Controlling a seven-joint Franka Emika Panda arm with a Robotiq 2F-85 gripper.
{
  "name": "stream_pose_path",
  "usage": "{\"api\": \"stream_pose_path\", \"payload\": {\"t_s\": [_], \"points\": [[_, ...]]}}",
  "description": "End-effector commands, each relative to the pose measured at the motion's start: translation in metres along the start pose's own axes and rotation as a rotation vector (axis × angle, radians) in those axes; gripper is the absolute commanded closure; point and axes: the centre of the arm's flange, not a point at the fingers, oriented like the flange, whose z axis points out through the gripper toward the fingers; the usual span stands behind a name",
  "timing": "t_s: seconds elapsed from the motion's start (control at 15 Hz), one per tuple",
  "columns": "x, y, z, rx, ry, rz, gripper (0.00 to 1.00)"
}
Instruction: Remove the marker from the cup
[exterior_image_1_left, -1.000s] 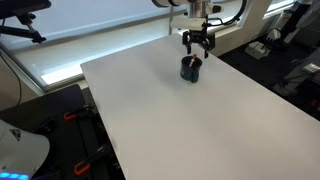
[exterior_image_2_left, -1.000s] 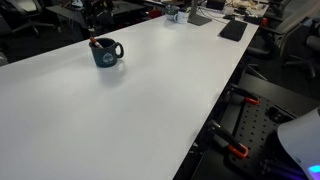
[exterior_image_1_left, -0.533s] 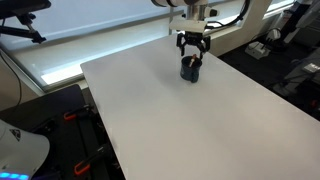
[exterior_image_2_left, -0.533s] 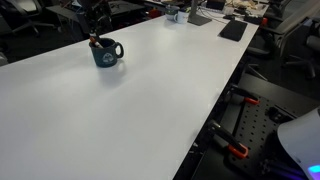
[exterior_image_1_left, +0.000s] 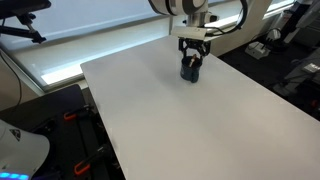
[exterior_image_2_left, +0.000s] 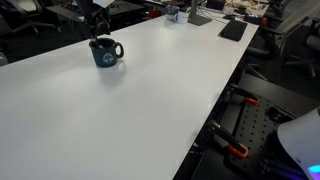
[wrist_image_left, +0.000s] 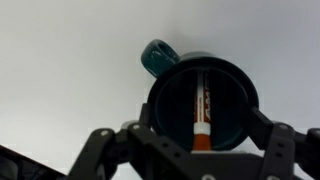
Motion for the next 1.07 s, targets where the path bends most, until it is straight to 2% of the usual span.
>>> {"api": "stream_pose_path", "payload": {"t_s": [0.0,0.2,0.33,0.47,0.6,0.67,0.8,1.0], "points": [[0.0057,0.0019,0.0083,0.017,0.088,0.013,0.17],[0.0083,0.0029,0.0139,0.014,0.128,0.018,0.27],[0.0090,0.0034,0.0149,0.012,0.140,0.021,0.41],[0.0098,0.0056,0.0127,0.008,0.149,0.024,0.49],[0.0102,0.0059,0.0127,0.006,0.150,0.025,0.35],[0.0103,0.0054,0.0126,0.005,0.150,0.024,0.22],[0.0102,0.0050,0.0120,0.003,0.150,0.025,0.19],[0.0094,0.0048,0.0141,0.003,0.145,0.027,0.25]]}}
